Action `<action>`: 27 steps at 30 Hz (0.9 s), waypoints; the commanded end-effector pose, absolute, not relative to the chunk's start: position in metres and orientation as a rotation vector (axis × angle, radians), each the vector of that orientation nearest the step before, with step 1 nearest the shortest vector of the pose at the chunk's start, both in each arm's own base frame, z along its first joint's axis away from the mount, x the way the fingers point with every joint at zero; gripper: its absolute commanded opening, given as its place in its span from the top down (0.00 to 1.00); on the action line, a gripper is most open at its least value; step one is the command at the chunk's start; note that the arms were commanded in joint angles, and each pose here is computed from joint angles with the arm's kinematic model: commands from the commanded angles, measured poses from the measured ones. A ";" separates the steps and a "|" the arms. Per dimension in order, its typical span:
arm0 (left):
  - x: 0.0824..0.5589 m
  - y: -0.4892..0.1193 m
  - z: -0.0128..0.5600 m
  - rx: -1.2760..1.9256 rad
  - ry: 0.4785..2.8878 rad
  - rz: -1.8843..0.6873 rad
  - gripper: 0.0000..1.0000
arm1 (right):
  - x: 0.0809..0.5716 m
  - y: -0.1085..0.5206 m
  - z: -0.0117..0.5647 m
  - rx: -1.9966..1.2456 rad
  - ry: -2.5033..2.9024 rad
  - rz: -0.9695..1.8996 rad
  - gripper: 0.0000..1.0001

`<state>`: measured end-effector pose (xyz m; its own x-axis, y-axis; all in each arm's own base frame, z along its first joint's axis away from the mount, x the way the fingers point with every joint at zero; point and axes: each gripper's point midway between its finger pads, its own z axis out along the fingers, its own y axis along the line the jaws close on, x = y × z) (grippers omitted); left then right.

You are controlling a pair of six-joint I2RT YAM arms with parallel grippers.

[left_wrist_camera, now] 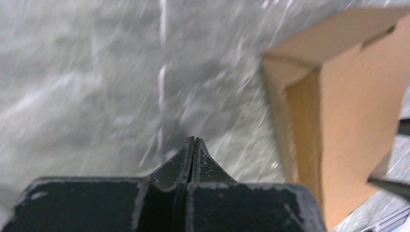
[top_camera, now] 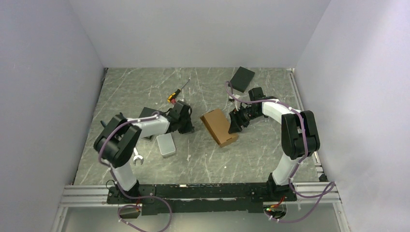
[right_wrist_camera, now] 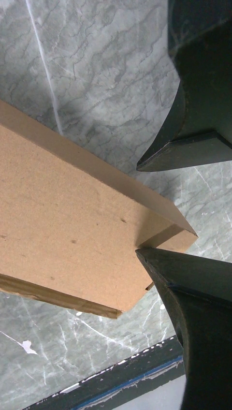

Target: Fold the paper box

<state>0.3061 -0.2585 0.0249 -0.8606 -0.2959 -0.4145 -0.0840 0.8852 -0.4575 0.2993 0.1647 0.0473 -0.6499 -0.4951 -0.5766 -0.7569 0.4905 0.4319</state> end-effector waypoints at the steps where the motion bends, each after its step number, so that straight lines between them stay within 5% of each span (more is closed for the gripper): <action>1: 0.342 -0.284 0.035 -0.342 2.568 -0.646 1.00 | 0.299 0.153 0.016 -1.137 2.434 0.815 0.38; 11: 0.391 -0.347 0.071 -0.262 2.562 -0.776 1.00 | 0.298 0.155 0.014 -1.149 2.437 0.812 0.38; 21: 0.372 -0.305 0.077 -0.161 2.499 -0.621 0.98 | 0.302 0.154 0.013 -1.130 2.447 0.785 0.36; 27: 0.350 -0.285 0.064 -0.119 2.435 -0.705 0.93 | 0.310 0.157 0.032 -1.010 2.431 0.884 0.23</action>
<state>0.3388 -0.2831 0.0410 -0.8740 -0.2320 -0.4270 -0.0190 0.8944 -0.4469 0.3013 0.1688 0.0452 -0.6594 -0.4954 -0.5655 -0.7492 0.4963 0.4387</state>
